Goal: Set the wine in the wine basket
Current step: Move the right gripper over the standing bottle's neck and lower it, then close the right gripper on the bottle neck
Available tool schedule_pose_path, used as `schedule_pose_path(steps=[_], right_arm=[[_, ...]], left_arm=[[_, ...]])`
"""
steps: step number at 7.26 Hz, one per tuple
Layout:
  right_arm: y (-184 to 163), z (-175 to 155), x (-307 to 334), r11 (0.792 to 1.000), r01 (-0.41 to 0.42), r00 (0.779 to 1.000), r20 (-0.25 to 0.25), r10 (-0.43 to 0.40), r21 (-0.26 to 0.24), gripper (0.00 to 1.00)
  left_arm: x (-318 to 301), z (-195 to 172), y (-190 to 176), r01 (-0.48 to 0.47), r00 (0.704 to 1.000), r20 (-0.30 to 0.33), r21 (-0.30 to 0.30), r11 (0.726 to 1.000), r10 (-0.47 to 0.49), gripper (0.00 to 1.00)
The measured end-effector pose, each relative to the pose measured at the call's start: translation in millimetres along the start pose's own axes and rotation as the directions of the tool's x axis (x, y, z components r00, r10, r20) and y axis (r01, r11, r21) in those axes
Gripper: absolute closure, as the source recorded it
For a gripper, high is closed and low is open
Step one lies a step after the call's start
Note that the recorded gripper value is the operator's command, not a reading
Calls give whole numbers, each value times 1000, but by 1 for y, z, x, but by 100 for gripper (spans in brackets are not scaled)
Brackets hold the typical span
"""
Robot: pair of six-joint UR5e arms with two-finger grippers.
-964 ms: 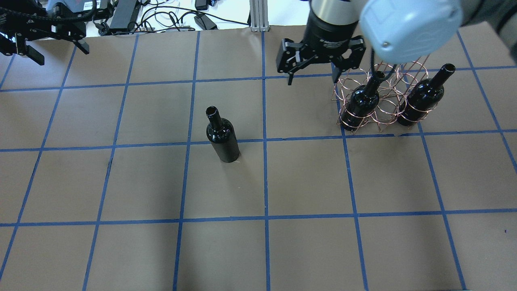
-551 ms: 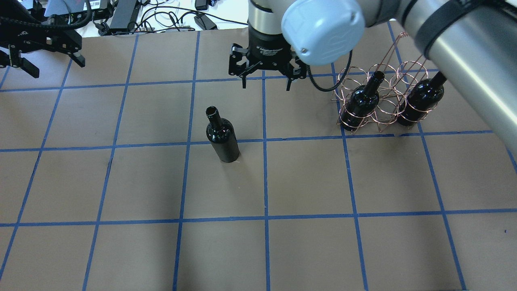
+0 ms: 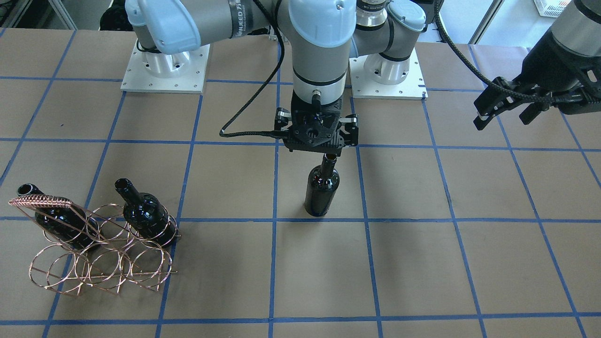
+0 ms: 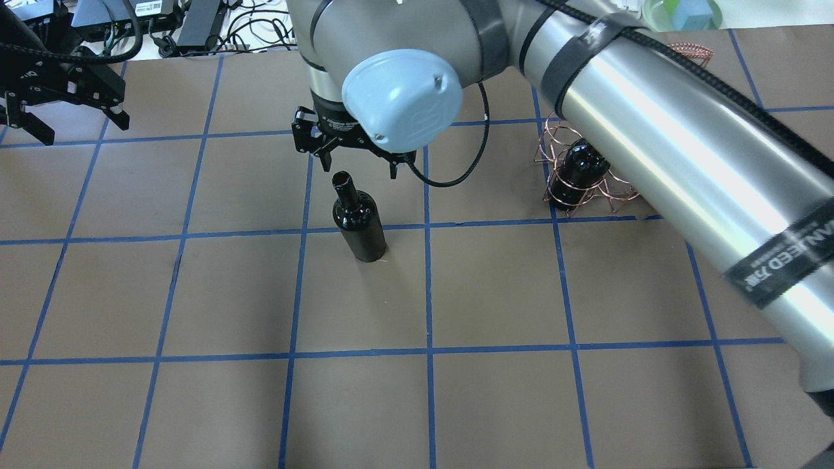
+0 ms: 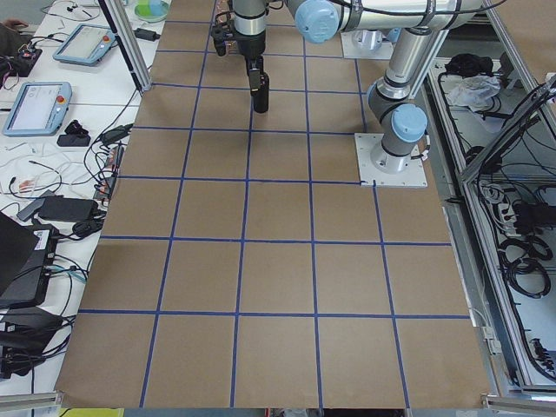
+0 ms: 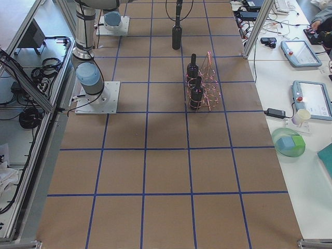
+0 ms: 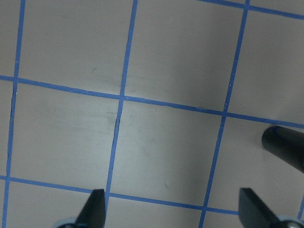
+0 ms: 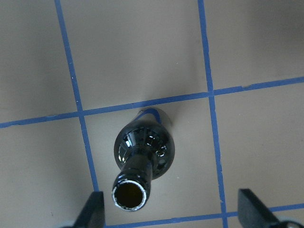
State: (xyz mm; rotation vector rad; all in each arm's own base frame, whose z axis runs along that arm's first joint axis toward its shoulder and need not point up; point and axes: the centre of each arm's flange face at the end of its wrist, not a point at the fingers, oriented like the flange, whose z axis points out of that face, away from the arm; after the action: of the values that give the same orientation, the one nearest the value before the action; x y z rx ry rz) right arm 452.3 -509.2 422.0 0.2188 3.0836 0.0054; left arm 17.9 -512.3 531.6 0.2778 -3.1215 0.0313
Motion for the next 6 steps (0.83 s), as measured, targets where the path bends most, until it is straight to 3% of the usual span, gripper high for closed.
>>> schedule_pose_path(steps=[4,5,6], right_arm=[[-5,47,-24,998,53,997,-56,-51,36,0],[-6,50,-23,997,60,996,-65,-57,40,18],[-7,52,-21,998,59,996,-68,-56,37,29]], left_arm=[[-4,7,3,6,1000,3,-24,1000,-6,0],[-5,11,4,7,1000,2,-32,999,-7,0],[-4,13,5,9,1000,1,-35,999,-9,0]])
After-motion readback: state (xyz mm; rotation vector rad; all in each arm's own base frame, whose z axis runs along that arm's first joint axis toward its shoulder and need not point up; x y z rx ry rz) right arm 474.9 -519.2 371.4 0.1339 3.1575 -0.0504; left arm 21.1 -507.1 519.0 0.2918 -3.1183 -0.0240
